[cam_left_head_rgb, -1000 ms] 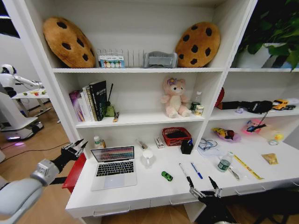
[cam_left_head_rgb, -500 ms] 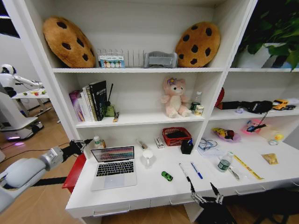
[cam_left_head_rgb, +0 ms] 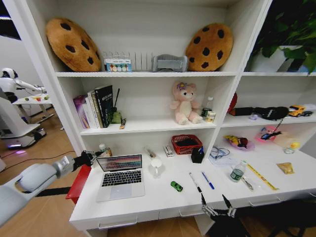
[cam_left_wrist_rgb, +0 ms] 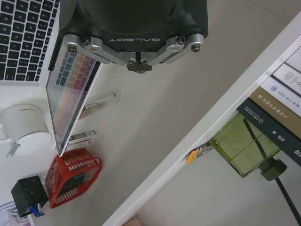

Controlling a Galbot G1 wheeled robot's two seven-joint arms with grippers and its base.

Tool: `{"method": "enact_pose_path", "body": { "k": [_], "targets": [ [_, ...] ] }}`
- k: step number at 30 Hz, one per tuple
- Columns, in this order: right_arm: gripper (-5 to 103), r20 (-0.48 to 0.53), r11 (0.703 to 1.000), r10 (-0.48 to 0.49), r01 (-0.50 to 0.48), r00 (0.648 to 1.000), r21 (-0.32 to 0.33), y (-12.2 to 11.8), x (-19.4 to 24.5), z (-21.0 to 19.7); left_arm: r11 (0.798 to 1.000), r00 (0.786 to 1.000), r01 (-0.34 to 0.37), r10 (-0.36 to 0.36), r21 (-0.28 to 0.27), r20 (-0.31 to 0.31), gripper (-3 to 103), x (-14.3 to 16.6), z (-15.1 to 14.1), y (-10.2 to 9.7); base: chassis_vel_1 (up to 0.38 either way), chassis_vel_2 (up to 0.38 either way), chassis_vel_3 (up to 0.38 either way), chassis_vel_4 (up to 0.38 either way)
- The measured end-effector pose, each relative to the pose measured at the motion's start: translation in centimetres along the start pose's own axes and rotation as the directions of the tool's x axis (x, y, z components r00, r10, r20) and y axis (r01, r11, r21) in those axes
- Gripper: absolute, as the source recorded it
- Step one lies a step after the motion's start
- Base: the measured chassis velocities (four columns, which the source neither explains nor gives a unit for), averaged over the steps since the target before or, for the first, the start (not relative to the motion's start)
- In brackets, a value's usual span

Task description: Organize the objects on the table.

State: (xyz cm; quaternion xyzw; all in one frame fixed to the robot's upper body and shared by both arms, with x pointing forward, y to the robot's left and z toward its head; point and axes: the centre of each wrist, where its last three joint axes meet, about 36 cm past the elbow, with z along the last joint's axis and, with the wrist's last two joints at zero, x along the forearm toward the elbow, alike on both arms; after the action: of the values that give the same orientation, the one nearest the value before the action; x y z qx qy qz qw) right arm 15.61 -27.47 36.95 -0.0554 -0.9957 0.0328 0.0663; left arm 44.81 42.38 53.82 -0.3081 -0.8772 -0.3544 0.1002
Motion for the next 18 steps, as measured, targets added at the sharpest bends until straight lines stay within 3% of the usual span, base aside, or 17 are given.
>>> {"method": "enact_pose_path", "body": {
  "k": [4,6,13,17,18],
  "targets": [
    [100,-0.001,1.0,0.006,-0.006,1.0,0.0,-0.1,0.2,0.0,0.999,0.999,-0.04,0.04,-0.008,0.005,0,-1.1,0.0,0.0,0.0,0.0,0.0,0.0],
    [100,-0.003,1.0,0.01,-0.01,1.0,-0.001,-0.1,0.3,0.1,0.994,0.995,-0.102,0.102,-0.033,0.007,0,-1.6,-0.3,0.3,0.0,0.0,0.0,0.0],
    [100,-0.004,1.0,0.017,-0.017,1.0,-0.007,0.0,0.7,0.4,0.984,0.987,-0.157,0.159,-0.086,0.02,0,-3.2,-1.0,0.7,0.0,0.0,0.0,0.0],
    [100,-0.004,1.0,0.023,-0.023,1.0,-0.005,-0.2,1.0,0.5,0.976,0.98,-0.191,0.195,-0.103,0.029,0,-4.2,-1.3,0.8,0.0,0.0,0.0,0.0],
    [100,-0.004,1.0,0.027,-0.027,1.0,-0.004,-0.4,1.1,0.6,0.966,0.971,-0.231,0.236,-0.112,0.032,0,-4.2,-1.4,1.0,0.0,0.0,0.0,0.0]
  ]
}}
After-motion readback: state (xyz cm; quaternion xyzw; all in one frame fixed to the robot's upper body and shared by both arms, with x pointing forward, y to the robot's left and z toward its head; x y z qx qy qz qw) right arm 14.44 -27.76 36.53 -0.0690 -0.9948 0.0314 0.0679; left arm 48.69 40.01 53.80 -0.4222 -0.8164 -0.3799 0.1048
